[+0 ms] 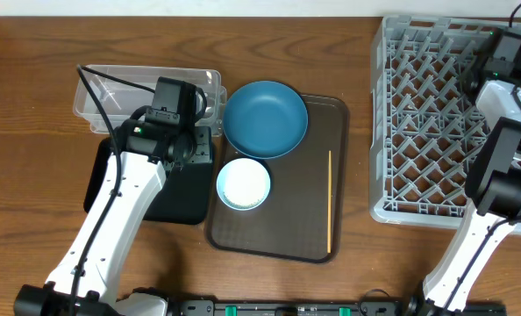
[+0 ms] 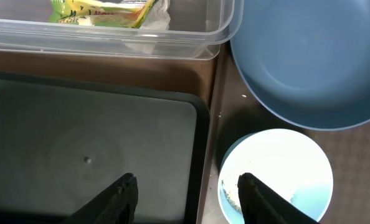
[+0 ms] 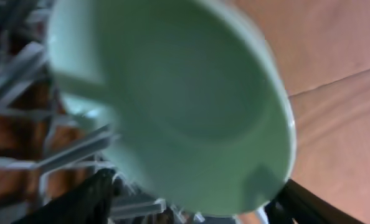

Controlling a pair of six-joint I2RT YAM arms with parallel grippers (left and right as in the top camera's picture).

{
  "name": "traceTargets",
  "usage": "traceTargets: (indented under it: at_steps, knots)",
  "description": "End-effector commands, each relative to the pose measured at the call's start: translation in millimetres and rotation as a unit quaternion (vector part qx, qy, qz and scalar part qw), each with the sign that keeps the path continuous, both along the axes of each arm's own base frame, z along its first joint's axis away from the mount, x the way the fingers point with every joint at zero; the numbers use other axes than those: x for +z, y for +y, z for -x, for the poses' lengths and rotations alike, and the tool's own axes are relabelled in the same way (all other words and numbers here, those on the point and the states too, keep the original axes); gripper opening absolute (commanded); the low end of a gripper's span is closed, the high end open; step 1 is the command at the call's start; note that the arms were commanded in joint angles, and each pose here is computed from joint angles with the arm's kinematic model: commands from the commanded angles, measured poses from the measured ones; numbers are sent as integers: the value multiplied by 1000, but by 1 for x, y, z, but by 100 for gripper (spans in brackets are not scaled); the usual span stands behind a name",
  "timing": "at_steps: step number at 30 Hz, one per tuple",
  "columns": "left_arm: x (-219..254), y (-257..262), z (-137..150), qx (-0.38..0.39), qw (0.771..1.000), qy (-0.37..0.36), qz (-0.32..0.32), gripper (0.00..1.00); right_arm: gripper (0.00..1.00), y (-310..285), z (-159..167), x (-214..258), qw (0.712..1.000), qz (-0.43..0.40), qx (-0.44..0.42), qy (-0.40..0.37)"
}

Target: Sort waste into correct bins and load items into the dishwasher rack

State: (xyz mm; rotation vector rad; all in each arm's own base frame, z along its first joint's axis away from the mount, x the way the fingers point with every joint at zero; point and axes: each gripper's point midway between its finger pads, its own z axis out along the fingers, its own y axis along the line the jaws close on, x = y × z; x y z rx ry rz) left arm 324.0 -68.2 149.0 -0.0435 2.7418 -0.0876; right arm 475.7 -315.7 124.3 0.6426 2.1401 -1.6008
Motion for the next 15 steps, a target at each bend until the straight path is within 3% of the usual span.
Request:
traceTargets:
  at_steps: [1,5,9,15]
  knots:
    - [3,2,-2,3,1000,-3,-3,55,79,13,-12,52,992,-36,37,-114]
    - [3,2,-2,3,1000,-3,-3,55,81,34,-18,70,977,-115,94,-154]
    - [3,2,-2,3,1000,-3,-3,55,83,82,-25,66,938,-250,195,-140]
    - [2,2,-2,3,1000,-3,-3,55,75,187,-23,50,807,-484,313,-130]
